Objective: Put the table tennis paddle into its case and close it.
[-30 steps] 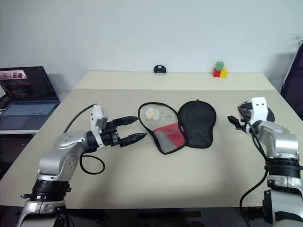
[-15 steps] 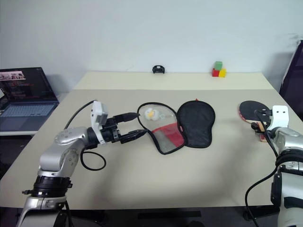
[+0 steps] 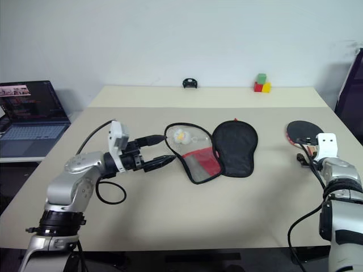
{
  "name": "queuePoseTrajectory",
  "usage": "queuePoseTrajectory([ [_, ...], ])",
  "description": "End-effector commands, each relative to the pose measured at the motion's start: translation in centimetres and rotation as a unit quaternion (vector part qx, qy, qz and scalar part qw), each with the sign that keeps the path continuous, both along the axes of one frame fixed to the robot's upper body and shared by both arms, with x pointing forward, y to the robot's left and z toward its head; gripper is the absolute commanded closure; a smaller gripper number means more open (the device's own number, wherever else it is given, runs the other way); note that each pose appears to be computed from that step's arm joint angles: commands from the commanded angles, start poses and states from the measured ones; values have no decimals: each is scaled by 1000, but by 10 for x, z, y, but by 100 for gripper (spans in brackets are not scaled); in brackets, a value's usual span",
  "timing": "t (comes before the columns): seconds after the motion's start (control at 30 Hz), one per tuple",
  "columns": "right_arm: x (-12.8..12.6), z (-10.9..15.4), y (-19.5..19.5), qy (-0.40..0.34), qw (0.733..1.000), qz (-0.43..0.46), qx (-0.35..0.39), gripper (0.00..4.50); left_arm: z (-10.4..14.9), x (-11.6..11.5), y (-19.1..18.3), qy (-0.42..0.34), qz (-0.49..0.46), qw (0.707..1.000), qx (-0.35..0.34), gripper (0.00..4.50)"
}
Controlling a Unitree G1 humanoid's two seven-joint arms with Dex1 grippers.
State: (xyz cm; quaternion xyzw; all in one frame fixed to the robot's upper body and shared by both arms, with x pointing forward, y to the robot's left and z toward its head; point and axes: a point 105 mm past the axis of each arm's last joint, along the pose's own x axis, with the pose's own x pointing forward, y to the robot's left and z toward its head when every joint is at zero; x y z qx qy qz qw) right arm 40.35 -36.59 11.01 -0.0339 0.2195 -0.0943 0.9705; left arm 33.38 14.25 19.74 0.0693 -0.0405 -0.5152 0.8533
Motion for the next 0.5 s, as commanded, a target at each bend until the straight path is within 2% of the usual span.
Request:
queuePoseTrajectory([
  [0.03, 4, 6, 1, -19, 1000, -10, 6, 19, 14, 1, 3, -23, 3, 1000, 0, 0],
  [0.1, 3, 5, 1, -17, 1000, -14, 8, 60, 14, 1, 3, -23, 4, 1000, 1, 0],
  [0.27, 3, -3, 7, 2, 1000, 0, 13, 230, 14, 1, 7, -23, 8, 1000, 4, 0],
  [0.37, 2, -5, 9, 11, 1000, 6, 7, 316, 12, -1, 8, -22, 8, 1000, 5, 0],
  [0.5, 1, -5, 12, 18, 1000, 9, 1, 325, 11, -3, 8, -19, 4, 1000, 8, 0],
])
